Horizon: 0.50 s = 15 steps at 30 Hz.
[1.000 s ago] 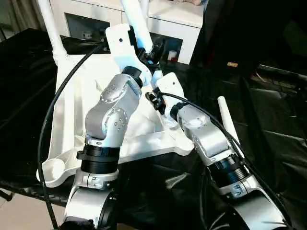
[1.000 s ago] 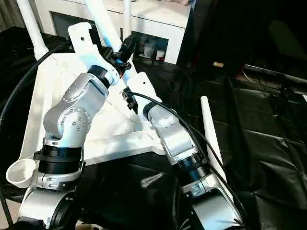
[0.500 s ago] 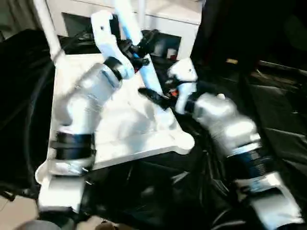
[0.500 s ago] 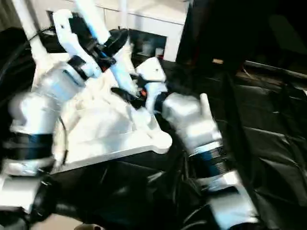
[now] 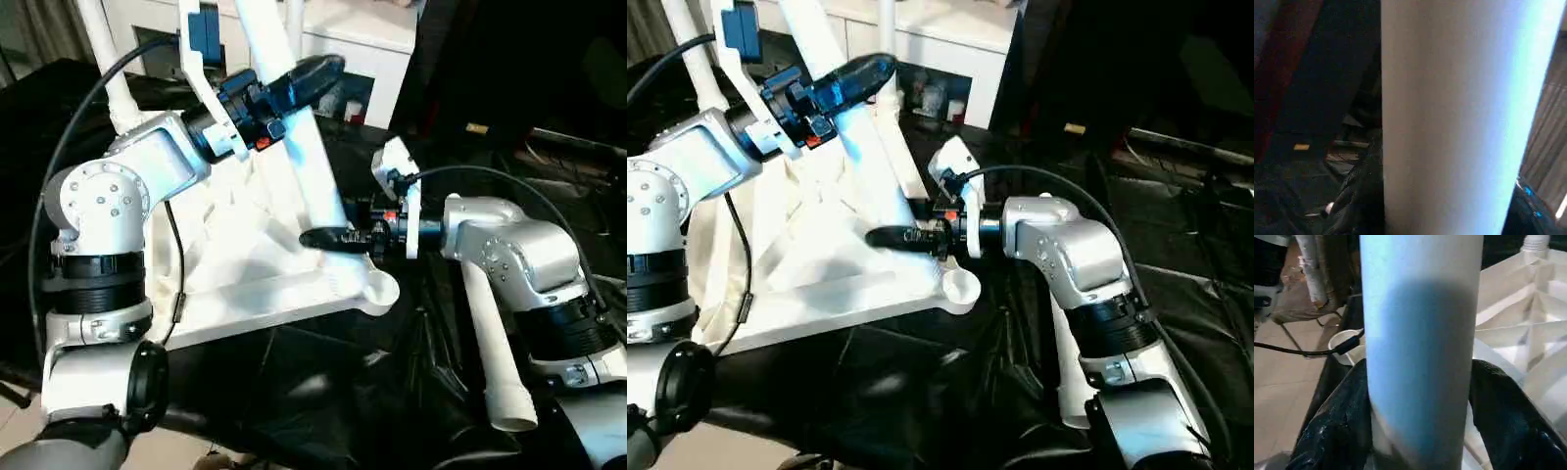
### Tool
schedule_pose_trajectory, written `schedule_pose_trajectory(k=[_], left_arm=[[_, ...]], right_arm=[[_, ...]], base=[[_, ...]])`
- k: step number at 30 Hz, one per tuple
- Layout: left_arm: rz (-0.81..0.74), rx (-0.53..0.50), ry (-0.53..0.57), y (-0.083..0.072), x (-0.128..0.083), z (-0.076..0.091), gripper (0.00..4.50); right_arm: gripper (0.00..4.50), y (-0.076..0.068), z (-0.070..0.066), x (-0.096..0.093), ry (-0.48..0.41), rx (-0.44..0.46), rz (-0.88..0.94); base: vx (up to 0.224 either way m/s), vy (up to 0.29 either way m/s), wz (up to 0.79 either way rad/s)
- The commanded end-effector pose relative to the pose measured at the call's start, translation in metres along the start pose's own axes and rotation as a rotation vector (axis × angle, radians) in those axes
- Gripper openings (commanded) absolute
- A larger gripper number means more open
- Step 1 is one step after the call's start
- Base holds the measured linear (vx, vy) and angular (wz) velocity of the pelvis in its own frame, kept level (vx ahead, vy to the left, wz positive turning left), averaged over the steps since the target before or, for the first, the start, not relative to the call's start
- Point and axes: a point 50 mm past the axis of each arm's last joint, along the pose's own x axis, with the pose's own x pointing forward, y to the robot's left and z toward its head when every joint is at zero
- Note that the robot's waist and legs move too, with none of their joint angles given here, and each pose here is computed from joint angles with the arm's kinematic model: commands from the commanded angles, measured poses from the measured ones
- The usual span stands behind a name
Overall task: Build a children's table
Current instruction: Pick table leg
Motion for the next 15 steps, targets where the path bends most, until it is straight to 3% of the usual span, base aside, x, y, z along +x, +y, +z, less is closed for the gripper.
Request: schedule_pose_trajectory(k=[1,3,8,15], left_arm=[[-0.05,0.007,0.01,-0.0072,0.0041,0.0014,1.65],[-0.044,0.004,0.013,-0.0061,0.0026,0.0025,1.65],[-0.035,-0.005,0.006,-0.0038,-0.0005,0.0056,1.65],[-0.042,-0.007,0.005,-0.0042,-0.0044,0.0039,1.64]], right_arm=[[2.51,0.0018,0.0009,-0.0037,-0.003,0.015,0.012],[2.17,0.0029,0.0001,-0.0032,-0.001,0.026,0.028],[1.89,0.0045,-0.001,-0.0016,0.001,0.045,0.04],[1.87,0.0058,-0.0015,0.0009,-0.024,0.074,0.041]], base=[[0.0,0.0,0.0],[0.0,0.0,0.0],[0.0,0.0,0.0],[0.0,0.0,0.0]])
